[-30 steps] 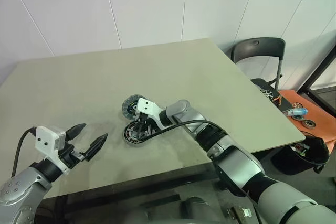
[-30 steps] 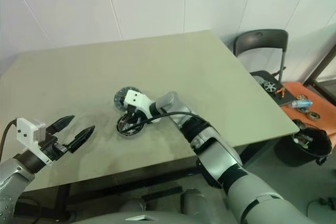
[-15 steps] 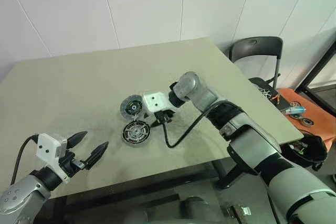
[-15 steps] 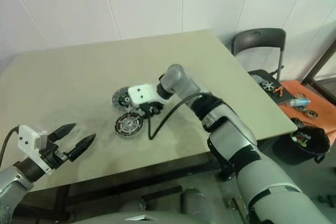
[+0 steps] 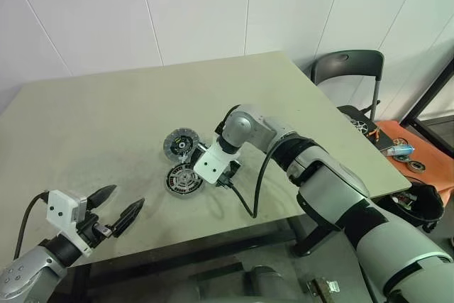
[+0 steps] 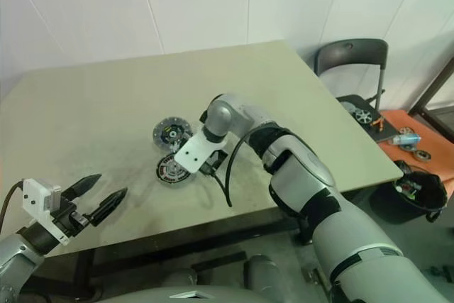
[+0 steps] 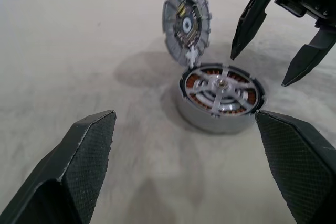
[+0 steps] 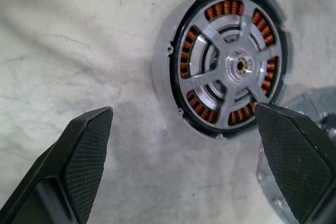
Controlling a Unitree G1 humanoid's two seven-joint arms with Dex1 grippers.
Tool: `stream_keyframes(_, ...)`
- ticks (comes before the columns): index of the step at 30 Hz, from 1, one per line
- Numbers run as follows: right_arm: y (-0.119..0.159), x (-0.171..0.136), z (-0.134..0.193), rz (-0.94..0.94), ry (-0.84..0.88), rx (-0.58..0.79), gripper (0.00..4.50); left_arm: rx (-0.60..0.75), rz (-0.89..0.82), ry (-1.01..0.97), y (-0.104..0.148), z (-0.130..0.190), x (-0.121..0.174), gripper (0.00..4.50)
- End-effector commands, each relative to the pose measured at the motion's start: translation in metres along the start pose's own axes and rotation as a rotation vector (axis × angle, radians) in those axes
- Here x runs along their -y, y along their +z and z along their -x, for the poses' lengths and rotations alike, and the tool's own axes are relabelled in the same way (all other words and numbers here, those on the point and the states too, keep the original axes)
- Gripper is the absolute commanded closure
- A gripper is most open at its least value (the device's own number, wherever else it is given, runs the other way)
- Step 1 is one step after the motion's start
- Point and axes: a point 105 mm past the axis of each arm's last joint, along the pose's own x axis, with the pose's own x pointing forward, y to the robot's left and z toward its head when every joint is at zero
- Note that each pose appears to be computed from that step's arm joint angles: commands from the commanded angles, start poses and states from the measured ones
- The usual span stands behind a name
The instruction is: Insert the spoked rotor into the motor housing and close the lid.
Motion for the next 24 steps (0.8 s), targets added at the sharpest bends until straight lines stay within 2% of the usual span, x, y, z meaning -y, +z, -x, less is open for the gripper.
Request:
stream_keyframes(1, 0.008, 0.010, 0.002, 0.052, -0.006, 0.000, 0.03, 0.032, -0.040, 0.010, 0.005, 0.002, -0.004, 0.00)
stream_keyframes(13, -0.004, -0.003, -0.008, 0.040, 0.045, -0.057, 0.03, 0.043, -0.050, 0.019, -0.005, 0.005, -0.013, 0.00)
stream_keyframes(16, -0.006, -0.004, -0.013, 0.020, 0.049, -0.062, 0.96, 0.048, -0.052, 0.022, -0.007, 0.005, -0.014, 0.00)
stream_keyframes(24, 0.000, 0.000, -0.023, -0.026, 0.042, -0.042, 3.87, 0.056, -0.058, 0.026, -0.008, 0.004, -0.014, 0.00)
